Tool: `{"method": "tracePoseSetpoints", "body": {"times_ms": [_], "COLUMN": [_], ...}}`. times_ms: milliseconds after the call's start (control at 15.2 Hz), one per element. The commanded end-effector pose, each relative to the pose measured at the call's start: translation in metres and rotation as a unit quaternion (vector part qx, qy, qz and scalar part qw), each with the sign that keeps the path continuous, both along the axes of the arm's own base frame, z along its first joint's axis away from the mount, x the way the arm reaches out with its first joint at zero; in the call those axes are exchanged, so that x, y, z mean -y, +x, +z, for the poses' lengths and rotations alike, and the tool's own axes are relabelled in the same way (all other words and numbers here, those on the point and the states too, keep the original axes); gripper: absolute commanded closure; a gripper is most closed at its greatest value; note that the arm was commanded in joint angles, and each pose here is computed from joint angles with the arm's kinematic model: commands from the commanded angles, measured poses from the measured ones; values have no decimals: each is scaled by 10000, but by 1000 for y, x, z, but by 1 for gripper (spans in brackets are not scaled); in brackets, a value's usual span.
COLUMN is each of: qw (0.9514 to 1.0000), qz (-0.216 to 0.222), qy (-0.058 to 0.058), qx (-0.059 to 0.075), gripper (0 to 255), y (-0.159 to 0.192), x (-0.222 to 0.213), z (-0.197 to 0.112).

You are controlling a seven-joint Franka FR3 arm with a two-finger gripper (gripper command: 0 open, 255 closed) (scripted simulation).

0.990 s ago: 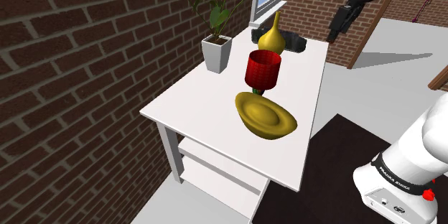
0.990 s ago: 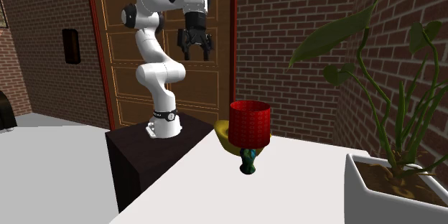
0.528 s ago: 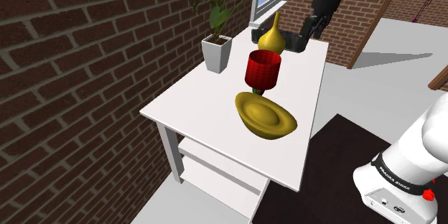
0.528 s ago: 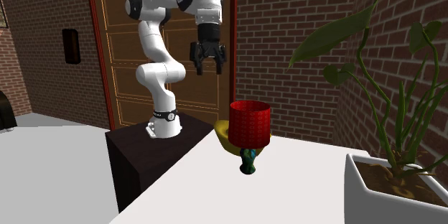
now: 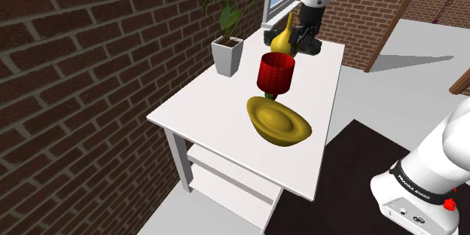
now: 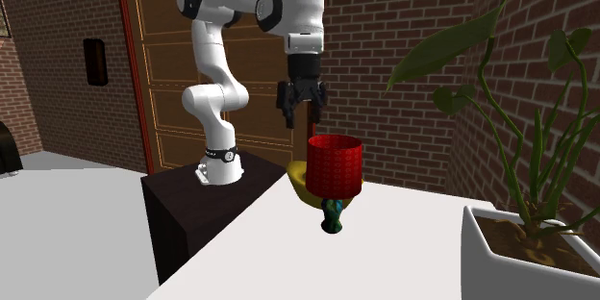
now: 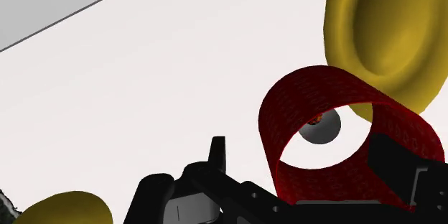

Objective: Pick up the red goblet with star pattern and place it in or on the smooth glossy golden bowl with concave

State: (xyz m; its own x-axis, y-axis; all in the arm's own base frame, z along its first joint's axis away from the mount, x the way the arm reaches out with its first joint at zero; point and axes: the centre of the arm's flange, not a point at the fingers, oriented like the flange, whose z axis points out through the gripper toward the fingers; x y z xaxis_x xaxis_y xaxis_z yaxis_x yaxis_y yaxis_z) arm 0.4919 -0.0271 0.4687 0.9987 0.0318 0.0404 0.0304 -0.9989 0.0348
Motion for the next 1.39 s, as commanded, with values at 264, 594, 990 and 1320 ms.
{"method": "tracePoseSetpoints", "body": {"times_ms": [264, 594, 990, 1320], "qw": [9999, 9999, 9999, 9999], "qz": [-70, -70, -70, -70], "qy": [47, 47, 47, 47], "qx": [-65, -65, -65, -65], "gripper": [0, 0, 0, 255], "y": [51, 52, 52, 52], "x": [5, 6, 6, 6], "z": [-39, -65, -73, -73]}}
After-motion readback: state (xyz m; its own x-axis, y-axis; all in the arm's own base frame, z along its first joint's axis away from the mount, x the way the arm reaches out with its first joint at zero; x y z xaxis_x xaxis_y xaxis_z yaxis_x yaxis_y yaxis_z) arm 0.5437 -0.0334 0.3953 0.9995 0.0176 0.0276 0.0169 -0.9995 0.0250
